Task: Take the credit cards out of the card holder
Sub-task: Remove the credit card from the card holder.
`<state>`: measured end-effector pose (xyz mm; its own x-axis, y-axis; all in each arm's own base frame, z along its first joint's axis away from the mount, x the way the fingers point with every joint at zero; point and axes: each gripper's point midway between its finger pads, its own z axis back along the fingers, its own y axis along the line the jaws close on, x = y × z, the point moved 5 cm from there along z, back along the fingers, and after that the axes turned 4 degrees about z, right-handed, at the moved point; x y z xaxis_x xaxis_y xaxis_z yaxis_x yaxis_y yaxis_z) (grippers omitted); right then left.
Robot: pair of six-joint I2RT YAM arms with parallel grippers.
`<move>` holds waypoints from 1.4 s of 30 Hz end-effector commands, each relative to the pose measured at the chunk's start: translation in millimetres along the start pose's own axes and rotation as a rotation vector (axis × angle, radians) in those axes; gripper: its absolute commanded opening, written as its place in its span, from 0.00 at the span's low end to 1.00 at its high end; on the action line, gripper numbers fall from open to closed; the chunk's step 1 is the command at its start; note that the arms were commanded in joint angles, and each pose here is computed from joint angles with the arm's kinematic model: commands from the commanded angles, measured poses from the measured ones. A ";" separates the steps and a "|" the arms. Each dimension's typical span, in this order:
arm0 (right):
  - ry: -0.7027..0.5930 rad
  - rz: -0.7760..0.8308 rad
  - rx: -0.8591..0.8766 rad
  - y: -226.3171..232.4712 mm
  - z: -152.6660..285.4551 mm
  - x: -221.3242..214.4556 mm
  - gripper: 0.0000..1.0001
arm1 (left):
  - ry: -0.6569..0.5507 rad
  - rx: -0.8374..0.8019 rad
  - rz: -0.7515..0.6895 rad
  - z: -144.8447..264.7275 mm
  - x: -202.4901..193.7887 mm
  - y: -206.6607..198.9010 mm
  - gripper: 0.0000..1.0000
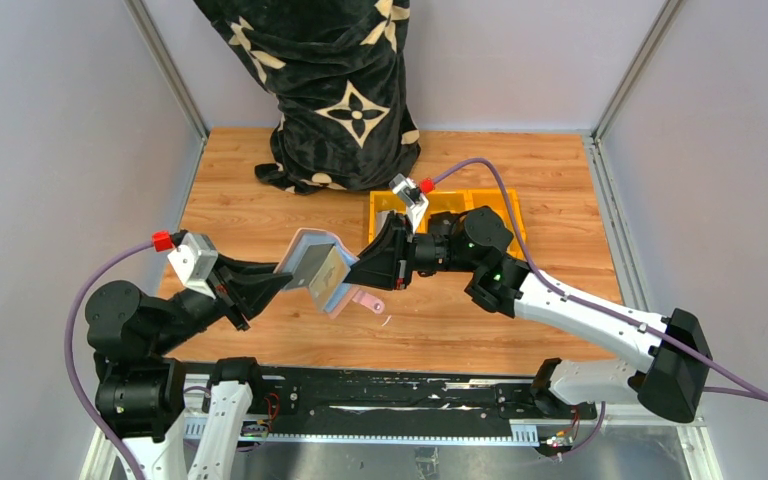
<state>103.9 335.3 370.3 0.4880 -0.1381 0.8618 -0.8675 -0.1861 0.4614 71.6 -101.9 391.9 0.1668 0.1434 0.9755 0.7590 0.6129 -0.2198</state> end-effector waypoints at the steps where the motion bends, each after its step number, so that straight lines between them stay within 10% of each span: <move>1: -0.031 0.062 0.040 15.6 -0.2 12.3 0.12 | -0.031 0.070 -0.053 3.7 6.0 4.1 0.00; 4: -0.044 0.088 0.062 23.9 3.6 17.1 0.01 | -0.032 0.115 -0.037 3.9 4.5 10.2 0.01; 12: -0.054 0.131 0.105 37.4 11.7 20.5 0.00 | -0.010 0.039 0.044 0.5 0.0 2.3 0.46; 18: -0.059 0.137 0.167 47.1 12.7 23.1 0.00 | 0.028 -0.109 0.184 -5.8 -5.9 -8.9 0.61; 30: -0.020 0.136 0.295 60.6 12.2 22.0 0.00 | 0.022 -0.286 0.337 -10.4 5.5 -23.1 0.56; 39: -0.008 0.135 0.288 57.8 8.8 22.7 0.00 | 0.023 -0.308 0.349 -8.3 5.8 -27.6 0.19; 42: 0.011 0.130 0.247 49.8 8.9 18.5 0.23 | 0.020 -0.307 0.336 -7.7 7.2 -28.5 0.11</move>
<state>72.1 315.6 395.3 0.4146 -0.1360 0.8998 -0.8564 -0.3926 0.3353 62.0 -123.4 400.7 0.4556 0.2873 0.8425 0.7959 0.2924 -0.5301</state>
